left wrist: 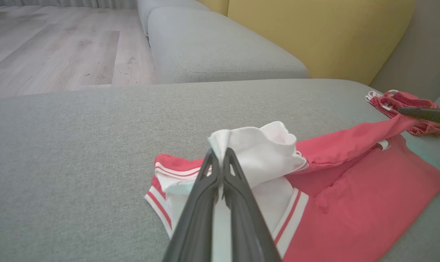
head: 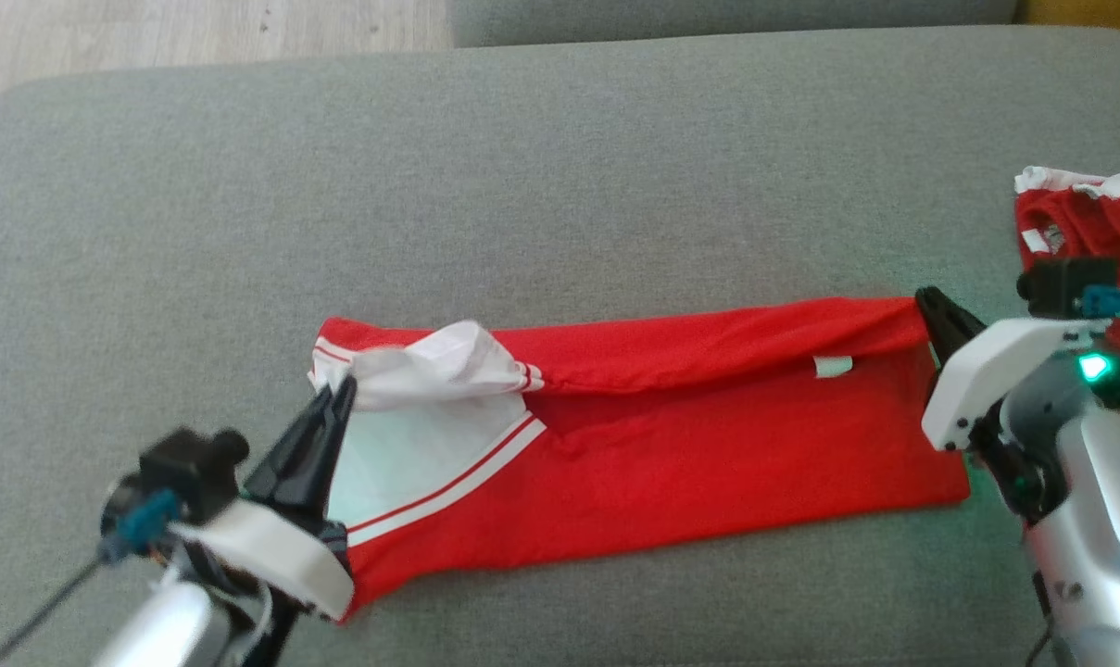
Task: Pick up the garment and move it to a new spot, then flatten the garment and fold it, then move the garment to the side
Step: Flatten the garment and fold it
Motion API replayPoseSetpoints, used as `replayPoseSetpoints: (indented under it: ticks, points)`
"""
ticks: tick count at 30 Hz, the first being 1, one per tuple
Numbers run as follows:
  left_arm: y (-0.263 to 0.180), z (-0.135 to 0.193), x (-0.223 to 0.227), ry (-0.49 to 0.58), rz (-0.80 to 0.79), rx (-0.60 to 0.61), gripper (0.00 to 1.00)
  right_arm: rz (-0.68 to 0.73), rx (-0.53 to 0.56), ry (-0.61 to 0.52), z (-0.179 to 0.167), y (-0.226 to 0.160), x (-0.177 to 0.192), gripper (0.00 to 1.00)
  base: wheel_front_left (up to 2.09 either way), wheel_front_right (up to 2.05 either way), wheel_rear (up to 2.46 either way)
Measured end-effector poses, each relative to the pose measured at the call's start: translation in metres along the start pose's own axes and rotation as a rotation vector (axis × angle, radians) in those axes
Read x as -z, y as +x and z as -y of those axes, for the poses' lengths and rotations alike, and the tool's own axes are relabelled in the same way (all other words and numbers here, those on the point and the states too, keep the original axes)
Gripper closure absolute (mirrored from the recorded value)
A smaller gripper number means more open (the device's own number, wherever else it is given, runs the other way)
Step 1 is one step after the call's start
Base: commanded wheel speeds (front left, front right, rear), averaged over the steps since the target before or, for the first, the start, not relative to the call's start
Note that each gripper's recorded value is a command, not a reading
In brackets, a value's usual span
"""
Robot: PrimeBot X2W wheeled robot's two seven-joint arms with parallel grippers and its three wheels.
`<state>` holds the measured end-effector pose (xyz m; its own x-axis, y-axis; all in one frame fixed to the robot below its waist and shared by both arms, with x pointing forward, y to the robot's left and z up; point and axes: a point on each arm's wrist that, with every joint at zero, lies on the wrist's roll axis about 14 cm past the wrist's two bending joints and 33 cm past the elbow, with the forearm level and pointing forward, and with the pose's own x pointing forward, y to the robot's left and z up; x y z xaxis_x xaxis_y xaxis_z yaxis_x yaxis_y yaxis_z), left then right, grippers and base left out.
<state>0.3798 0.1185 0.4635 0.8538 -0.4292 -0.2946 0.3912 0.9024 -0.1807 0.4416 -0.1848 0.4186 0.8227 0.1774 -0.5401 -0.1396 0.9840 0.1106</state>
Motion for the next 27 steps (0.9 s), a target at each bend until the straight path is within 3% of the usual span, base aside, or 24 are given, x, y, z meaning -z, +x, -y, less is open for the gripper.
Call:
replayPoseSetpoints:
  ticks: [10, 11, 12, 13, 14, 15, 16, 22, 27]
  points:
    - [-0.022, 0.018, 0.034, -0.036, 0.047, -0.019, 1.00, 0.036, 0.022, 0.043, 0.000, -0.019, 0.019, 0.98, 0.00, 0.00, 0.00]
    - [-0.025, 0.020, 0.040, -0.046, 0.040, -0.024, 1.00, 0.043, 0.026, 0.055, 0.000, -0.021, 0.021, 0.87, 0.00, 0.00, 0.00]
    - [-0.028, 0.023, 0.046, -0.051, 0.030, -0.024, 1.00, 0.048, 0.028, 0.067, -0.001, -0.023, 0.023, 0.67, 0.00, 0.00, 0.00]
    - [-0.031, 0.025, 0.052, -0.053, 0.021, -0.023, 0.96, 0.051, 0.028, 0.073, -0.002, -0.024, 0.025, 0.20, 0.00, 0.00, 0.00]
    - [-0.033, 0.026, 0.056, -0.054, 0.015, -0.027, 0.64, 0.053, 0.031, 0.074, -0.002, -0.026, 0.027, 0.00, 0.00, 0.00, 0.00]
    - [-0.035, 0.026, 0.059, -0.059, 0.018, -0.035, 0.07, 0.060, 0.035, 0.082, -0.001, -0.028, 0.029, 0.00, 0.00, 0.00, 0.00]
    - [-0.037, 0.026, 0.060, -0.064, 0.024, -0.047, 0.00, 0.067, 0.041, 0.092, 0.000, -0.031, 0.030, 0.00, 0.00, 0.00, 0.00]
    - [-0.048, 0.011, 0.047, -0.112, 0.122, -0.175, 0.00, 0.114, 0.086, 0.157, 0.010, -0.044, 0.036, 0.00, 0.00, 0.00, 0.00]
    - [-0.060, -0.015, 0.029, -0.087, 0.191, -0.301, 0.00, 0.149, 0.119, 0.159, 0.021, -0.049, 0.029, 0.00, 0.00, 0.00, 0.00]
